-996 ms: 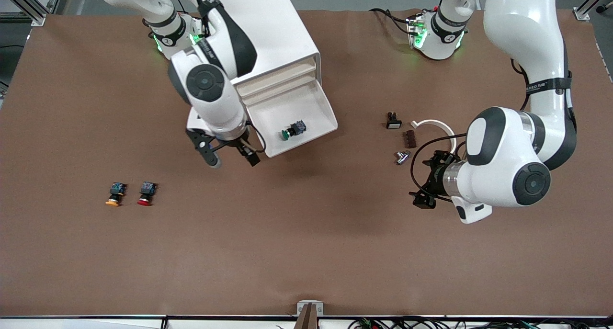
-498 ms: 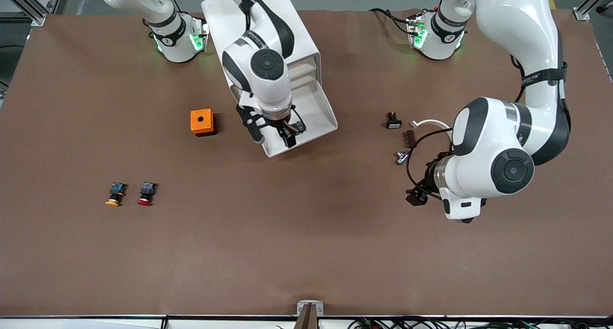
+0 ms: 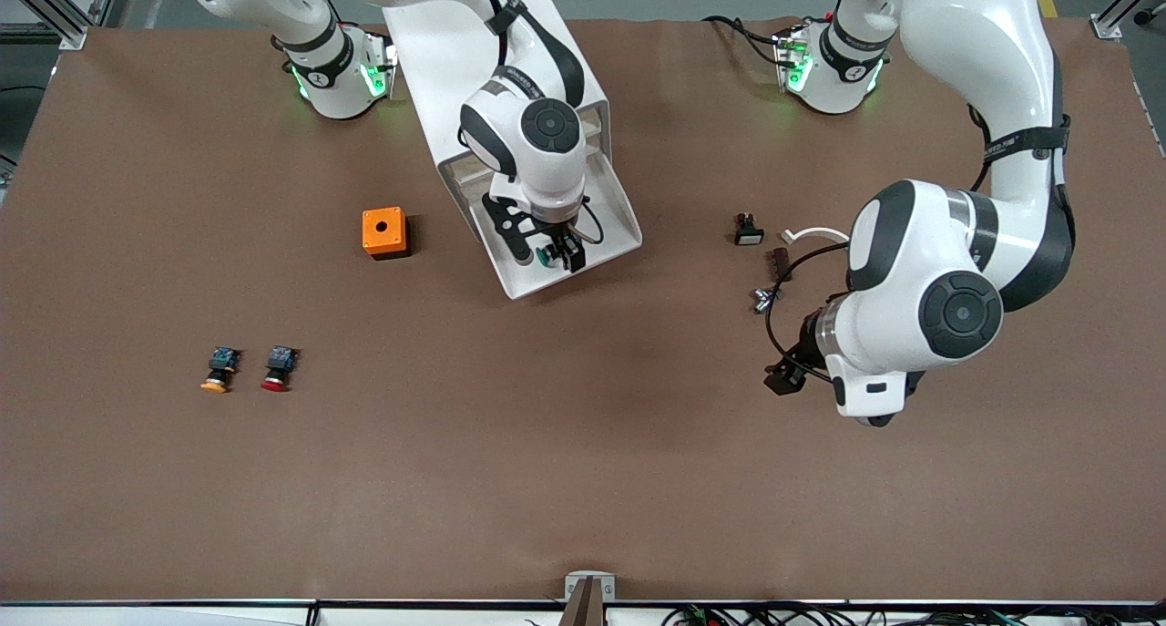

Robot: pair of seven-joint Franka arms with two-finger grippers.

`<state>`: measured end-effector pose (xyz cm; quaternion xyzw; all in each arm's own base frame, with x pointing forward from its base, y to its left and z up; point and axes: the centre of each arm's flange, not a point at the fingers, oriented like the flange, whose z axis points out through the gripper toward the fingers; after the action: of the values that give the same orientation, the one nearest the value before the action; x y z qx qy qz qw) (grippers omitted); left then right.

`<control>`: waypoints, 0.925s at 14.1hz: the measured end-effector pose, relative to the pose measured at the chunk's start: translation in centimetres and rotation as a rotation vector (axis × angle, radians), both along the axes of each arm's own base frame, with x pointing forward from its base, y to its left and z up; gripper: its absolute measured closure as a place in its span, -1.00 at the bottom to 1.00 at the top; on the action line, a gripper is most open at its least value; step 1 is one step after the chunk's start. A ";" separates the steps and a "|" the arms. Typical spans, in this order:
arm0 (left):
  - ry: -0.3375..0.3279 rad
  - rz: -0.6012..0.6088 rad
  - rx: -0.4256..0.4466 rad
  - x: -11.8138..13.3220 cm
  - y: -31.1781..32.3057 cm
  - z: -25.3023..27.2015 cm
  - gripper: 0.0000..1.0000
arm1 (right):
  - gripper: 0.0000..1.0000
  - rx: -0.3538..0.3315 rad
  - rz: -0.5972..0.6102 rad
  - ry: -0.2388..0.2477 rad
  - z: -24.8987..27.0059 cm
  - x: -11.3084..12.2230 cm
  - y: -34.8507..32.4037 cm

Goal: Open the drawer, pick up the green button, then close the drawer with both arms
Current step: 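Grasp the green button inside the drawer with the right gripper, then place the green button beside the red button with the right gripper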

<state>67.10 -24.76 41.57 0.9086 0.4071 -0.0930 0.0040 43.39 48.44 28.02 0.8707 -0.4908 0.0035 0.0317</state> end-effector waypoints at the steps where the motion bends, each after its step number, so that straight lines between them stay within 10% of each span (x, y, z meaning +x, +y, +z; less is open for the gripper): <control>1: -0.004 -0.005 -0.004 -0.1 -0.4 0.1 -1.00 | -1.00 -0.004 0.005 0.003 -0.6 -0.3 0.3; 6: -0.019 -0.042 -0.035 -1.0 -2.7 1.1 -1.00 | 0.09 0.005 0.004 -0.008 -1.3 -0.7 1.0; 13: -0.029 -0.105 -0.057 -2.9 -7.2 0.1 -1.00 | 0.16 -0.016 0.086 0.017 3.3 3.7 -0.9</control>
<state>64.16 -31.92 41.65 0.9295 0.3560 -0.0914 0.0309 47.14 47.49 31.33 0.8908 -0.4524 0.0012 0.0427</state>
